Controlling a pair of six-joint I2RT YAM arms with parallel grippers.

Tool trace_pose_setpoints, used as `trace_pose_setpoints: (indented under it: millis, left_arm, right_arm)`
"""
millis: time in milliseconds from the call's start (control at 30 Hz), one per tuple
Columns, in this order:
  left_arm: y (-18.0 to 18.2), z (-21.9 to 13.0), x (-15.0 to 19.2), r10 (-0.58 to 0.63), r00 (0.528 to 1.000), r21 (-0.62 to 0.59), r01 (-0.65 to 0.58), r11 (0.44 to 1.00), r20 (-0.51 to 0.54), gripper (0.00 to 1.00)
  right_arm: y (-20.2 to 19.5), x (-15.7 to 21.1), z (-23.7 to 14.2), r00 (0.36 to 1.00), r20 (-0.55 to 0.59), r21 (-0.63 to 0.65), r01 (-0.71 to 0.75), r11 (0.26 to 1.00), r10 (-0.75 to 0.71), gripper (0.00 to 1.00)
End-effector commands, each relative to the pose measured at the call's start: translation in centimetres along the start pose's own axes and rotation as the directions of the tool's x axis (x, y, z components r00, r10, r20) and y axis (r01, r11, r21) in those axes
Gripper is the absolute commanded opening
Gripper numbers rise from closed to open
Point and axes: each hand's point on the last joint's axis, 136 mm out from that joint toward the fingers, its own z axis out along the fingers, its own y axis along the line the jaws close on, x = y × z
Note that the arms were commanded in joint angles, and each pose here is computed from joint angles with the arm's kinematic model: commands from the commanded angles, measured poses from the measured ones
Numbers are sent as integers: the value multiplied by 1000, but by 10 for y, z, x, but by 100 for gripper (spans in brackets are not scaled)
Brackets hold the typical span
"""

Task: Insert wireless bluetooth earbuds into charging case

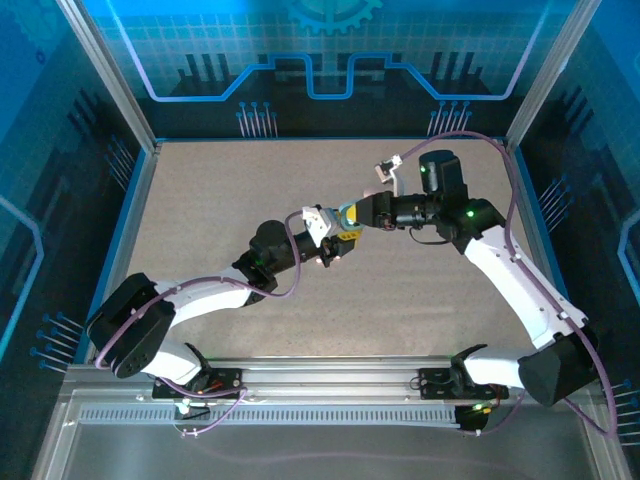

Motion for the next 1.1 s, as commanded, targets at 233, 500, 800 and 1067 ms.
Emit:
trace_pose_setpoints:
  millis: [233,500,800,1067]
  left_arm:
    - [-5,2,-14,41,998,9,-42,999,54,30]
    - [-5,2,-14,47,998,8,-48,999,50,30]
    - [-6,1,-17,48,997,10,-49,999,57,30]
    - [-5,-1,-19,53,997,-3,-53,999,63,30]
  right_arm:
    - [-9,0,7,1000,-13,97,29,995,-28,23]
    - [-11,1,10,999,-20,115,33,993,-31,24]
    - [-22,7,17,997,-56,198,56,979,-45,26]
    - [-24,7,19,997,-61,225,65,972,-52,29]
